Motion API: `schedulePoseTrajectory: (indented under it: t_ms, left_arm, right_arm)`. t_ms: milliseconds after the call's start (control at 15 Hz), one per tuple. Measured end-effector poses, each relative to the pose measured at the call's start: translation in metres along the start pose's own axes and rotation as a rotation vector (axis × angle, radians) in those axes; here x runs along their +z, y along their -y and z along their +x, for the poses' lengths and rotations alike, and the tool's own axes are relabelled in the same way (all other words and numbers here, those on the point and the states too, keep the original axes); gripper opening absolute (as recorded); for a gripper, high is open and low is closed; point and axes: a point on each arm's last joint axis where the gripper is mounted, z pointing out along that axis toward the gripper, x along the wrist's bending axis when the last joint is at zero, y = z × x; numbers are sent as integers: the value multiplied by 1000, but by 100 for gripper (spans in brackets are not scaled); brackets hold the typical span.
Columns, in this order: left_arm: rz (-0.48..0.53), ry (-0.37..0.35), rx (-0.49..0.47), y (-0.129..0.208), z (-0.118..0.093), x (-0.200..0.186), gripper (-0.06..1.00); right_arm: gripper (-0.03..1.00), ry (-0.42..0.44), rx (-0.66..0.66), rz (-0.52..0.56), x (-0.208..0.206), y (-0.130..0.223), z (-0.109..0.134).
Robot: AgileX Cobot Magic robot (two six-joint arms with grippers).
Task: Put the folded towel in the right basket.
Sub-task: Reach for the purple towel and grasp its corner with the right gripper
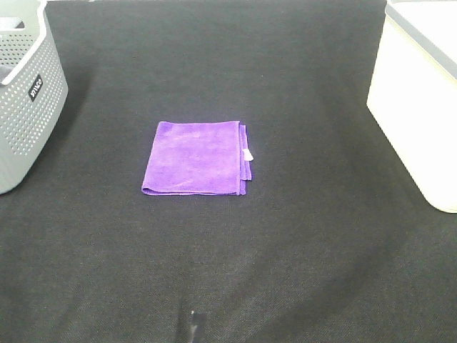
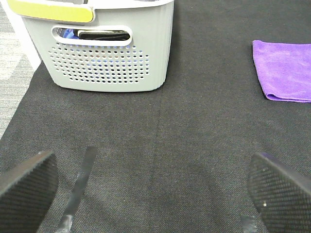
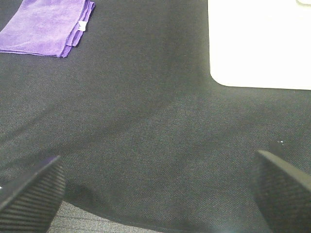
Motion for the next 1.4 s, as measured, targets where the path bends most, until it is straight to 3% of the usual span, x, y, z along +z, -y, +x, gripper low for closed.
schedulePoseTrajectory:
  t_ms: [1400]
  left_arm:
    - [0,0,0,0,0,0,99]
  right_arm:
    - [98,-15,-4,0,0,0,0]
